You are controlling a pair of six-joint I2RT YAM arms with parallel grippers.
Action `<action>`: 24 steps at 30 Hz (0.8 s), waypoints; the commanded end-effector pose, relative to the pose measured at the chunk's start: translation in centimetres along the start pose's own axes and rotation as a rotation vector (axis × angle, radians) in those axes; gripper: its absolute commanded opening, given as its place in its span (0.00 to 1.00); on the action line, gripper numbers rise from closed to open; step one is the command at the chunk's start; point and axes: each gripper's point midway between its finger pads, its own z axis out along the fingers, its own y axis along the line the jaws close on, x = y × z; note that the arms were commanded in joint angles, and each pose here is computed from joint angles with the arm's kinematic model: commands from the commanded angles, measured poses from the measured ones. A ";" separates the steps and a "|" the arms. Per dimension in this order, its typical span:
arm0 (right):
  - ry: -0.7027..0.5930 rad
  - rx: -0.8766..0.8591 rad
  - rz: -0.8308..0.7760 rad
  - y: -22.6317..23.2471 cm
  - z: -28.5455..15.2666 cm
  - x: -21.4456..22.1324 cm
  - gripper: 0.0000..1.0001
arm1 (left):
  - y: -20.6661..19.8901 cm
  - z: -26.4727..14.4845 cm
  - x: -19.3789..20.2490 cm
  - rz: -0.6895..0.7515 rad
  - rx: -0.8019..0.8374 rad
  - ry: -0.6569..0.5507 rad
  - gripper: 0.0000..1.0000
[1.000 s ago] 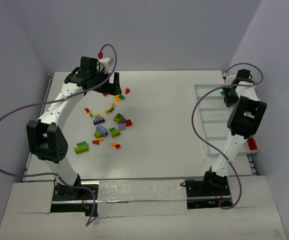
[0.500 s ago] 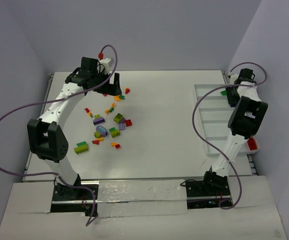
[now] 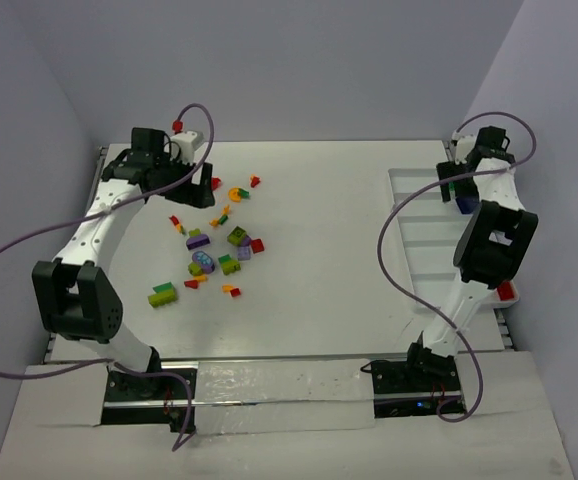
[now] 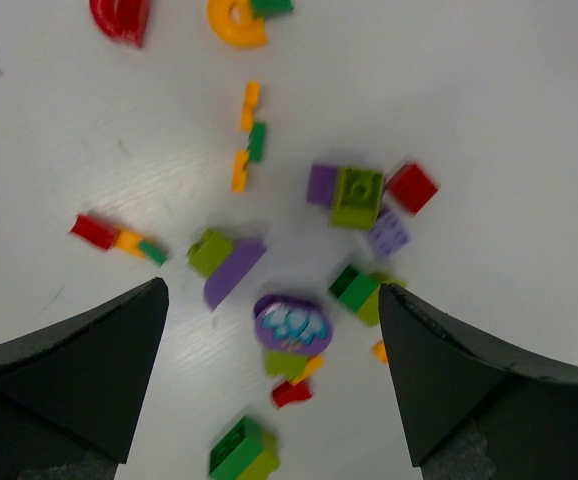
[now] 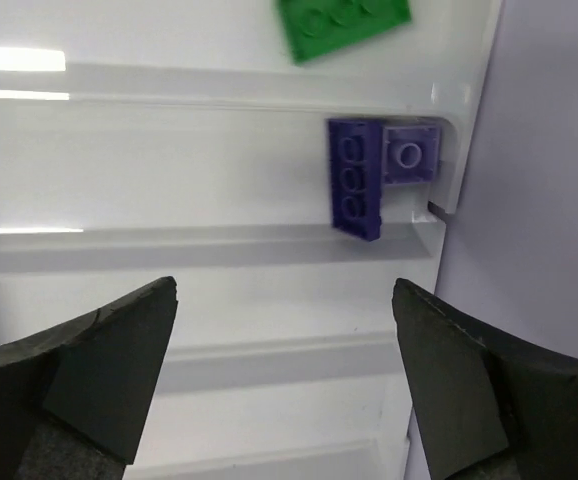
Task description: Sort the legos into containers by color
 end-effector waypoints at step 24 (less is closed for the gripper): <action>-0.201 -0.373 -0.145 17.9 -12.8 -3.1 1.00 | 4.2 -7.3 25.8 0.441 0.066 0.524 0.81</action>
